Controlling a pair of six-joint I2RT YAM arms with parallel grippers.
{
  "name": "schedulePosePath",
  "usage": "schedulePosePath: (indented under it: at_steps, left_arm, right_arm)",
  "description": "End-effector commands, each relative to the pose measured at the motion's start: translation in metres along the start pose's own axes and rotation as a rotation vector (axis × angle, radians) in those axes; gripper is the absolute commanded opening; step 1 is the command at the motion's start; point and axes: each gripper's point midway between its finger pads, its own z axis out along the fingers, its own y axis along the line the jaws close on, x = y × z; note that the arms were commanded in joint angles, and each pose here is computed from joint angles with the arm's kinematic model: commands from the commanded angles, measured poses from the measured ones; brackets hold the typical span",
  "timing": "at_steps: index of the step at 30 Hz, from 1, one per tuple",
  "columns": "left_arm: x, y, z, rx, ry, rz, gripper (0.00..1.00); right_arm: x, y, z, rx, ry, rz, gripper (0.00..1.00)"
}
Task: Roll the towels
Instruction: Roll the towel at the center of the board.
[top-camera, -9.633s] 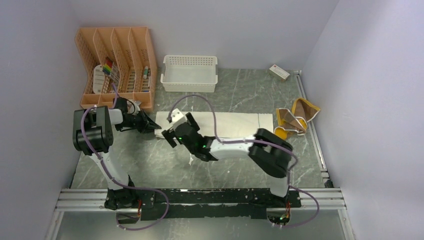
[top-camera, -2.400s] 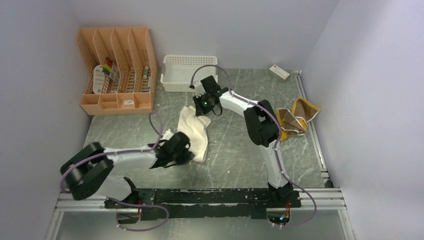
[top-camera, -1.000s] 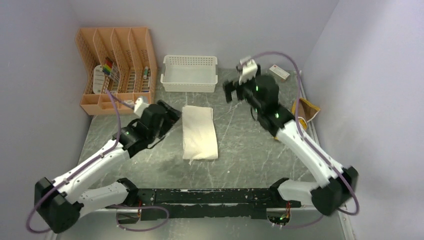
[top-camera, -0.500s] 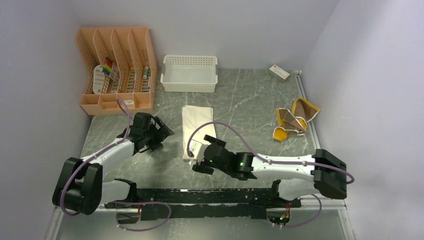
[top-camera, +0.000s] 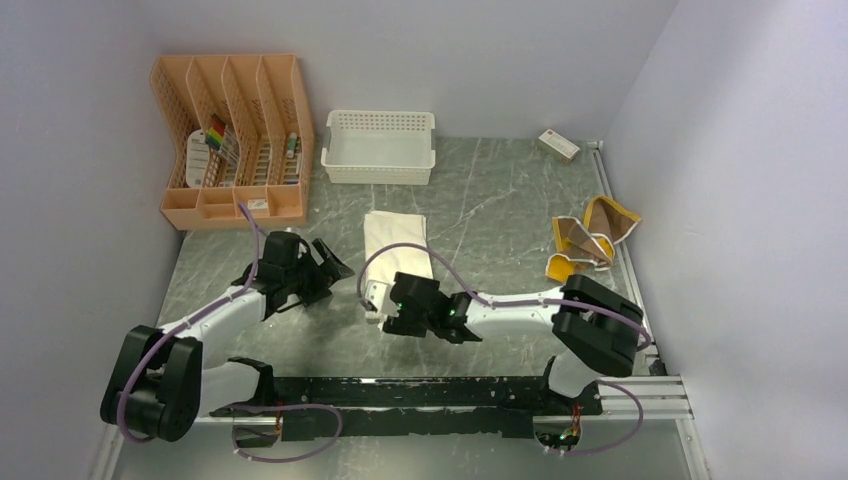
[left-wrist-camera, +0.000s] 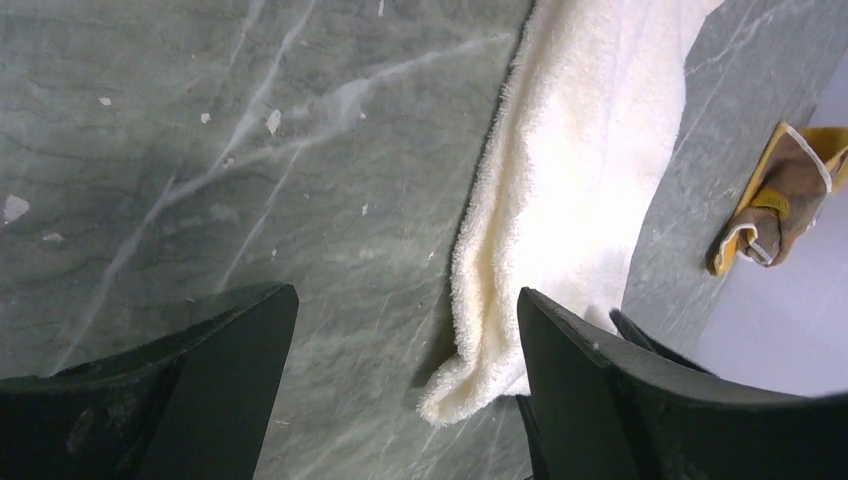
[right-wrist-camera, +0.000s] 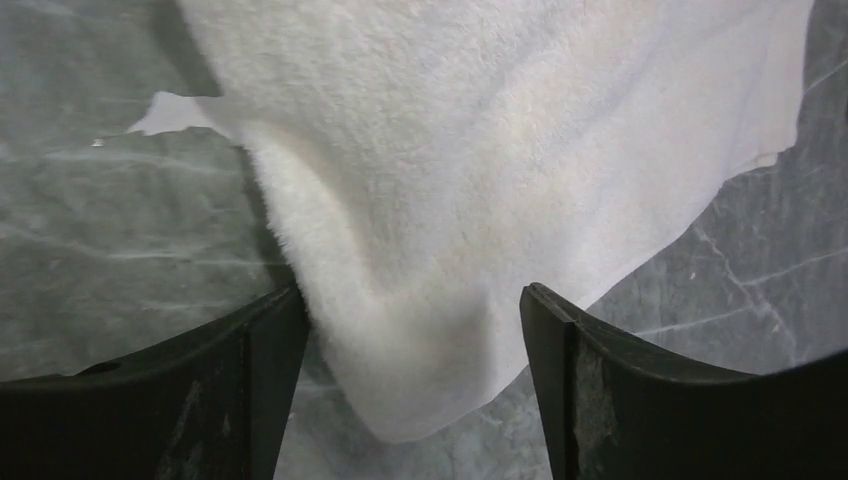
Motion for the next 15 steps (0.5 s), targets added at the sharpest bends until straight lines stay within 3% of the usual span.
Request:
schedulePosePath:
  at_steps: [1, 4, 6, 8, 11, 12, 15]
  left_arm:
    - [0.003, -0.008, -0.006, 0.06, 0.011, 0.031, 0.92]
    - [0.005, -0.009, -0.007, 0.07, 0.02, 0.03, 0.92]
    - [0.006, -0.01, -0.008, 0.076, 0.022, 0.03, 0.92]
    - [0.007, -0.011, -0.009, 0.08, 0.027, 0.033, 0.92]
    - [0.006, -0.013, -0.012, 0.085, 0.029, 0.043, 0.92]
    - [0.006, -0.014, -0.013, 0.086, 0.028, 0.048, 0.92]
    - [0.004, -0.015, -0.017, 0.089, 0.02, 0.061, 0.92]
  right_arm:
    - [-0.005, -0.006, 0.011, -0.043, -0.014, -0.001, 0.75]
    - [-0.001, -0.004, 0.016, -0.073, 0.004, -0.001, 0.68]
    - [0.003, 0.0, 0.018, -0.11, 0.024, 0.006, 0.57]
    - [0.006, 0.008, 0.021, -0.166, 0.048, 0.023, 0.39]
    - [0.008, 0.022, 0.022, -0.275, 0.081, 0.047, 0.05]
    - [0.006, 0.025, 0.022, -0.31, 0.089, 0.059, 0.0]
    - [-0.003, 0.032, 0.012, -0.429, 0.072, 0.111, 0.0]
